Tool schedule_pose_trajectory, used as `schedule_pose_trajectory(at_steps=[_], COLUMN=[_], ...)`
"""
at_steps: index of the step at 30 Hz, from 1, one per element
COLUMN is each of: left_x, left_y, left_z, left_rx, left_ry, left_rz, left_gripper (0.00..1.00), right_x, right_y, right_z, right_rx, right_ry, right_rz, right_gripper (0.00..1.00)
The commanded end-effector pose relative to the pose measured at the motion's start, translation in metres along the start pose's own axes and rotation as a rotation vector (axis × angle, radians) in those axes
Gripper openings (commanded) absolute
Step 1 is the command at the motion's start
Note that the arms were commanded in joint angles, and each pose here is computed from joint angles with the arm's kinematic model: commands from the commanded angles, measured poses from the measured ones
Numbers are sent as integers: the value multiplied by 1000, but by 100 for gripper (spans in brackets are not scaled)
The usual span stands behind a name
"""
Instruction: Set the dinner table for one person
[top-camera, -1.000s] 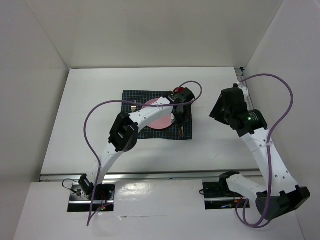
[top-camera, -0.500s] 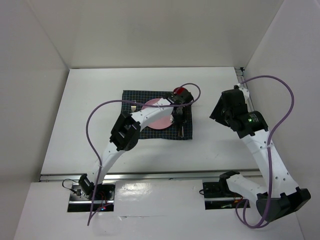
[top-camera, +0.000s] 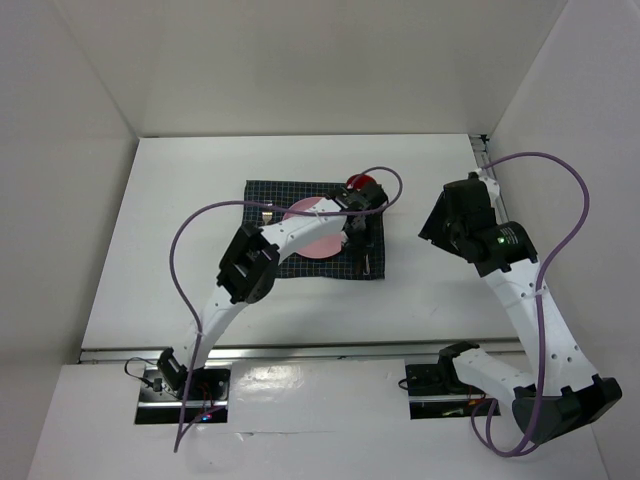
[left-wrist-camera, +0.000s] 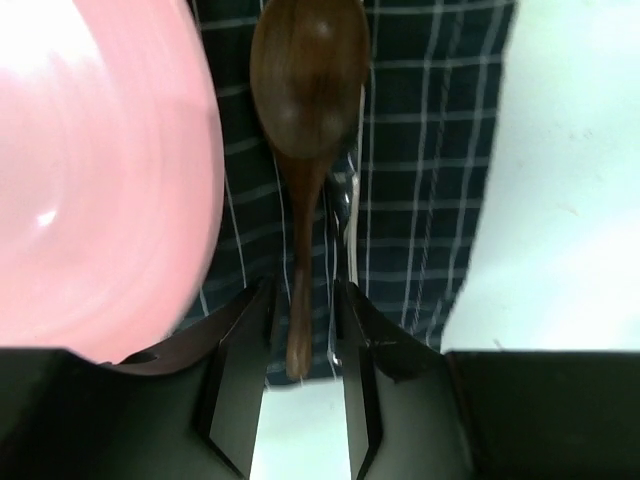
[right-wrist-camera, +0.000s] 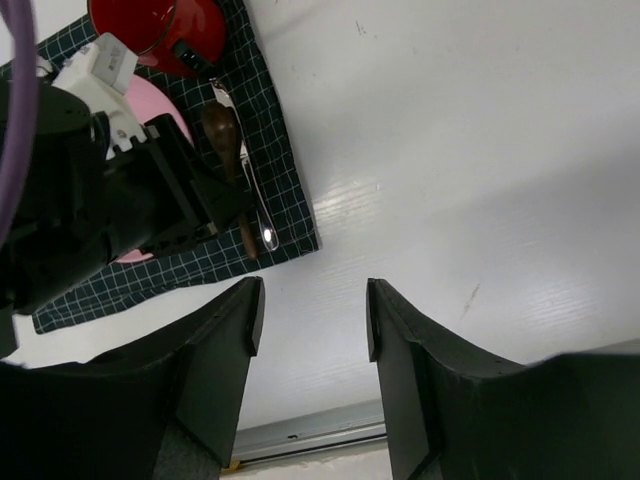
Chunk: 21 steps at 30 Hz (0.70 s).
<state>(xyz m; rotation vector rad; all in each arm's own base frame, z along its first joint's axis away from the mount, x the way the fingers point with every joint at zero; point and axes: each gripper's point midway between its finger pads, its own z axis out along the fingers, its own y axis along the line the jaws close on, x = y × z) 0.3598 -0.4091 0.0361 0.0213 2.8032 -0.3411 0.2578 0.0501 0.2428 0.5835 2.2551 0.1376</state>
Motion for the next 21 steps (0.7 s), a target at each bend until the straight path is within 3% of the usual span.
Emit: schedule_pose_trajectory(at_steps=[1, 2, 7, 8, 13, 18, 21], left_x=[-15, -14, 2, 7, 25, 19, 10], left_y=[-23, -30, -35, -36, 17, 80, 113], left_z=[-69, -79, -127, -153, -193, -240, -279], left_rx=[54, 67, 101, 127, 55, 22, 24], left_ry=[-118, -135, -160, -175, -223, -298, -404], left_rz=[49, 60, 111, 120, 114, 27, -11], left_gripper=[45, 45, 44, 44, 43, 43, 43], right_x=[-9, -10, -10, -9, -12, -3, 0], right_y=[1, 1, -1, -4, -10, -12, -11], right_z=[-15, -18, -18, -18, -20, -13, -13], right_rx=[-19, -25, -17, -5, 19, 31, 14], right_ry=[-25, -32, -38, -38, -55, -22, -18], right_rz=[31, 34, 62, 59, 75, 56, 47], right_gripper=[57, 68, 97, 100, 100, 100, 99])
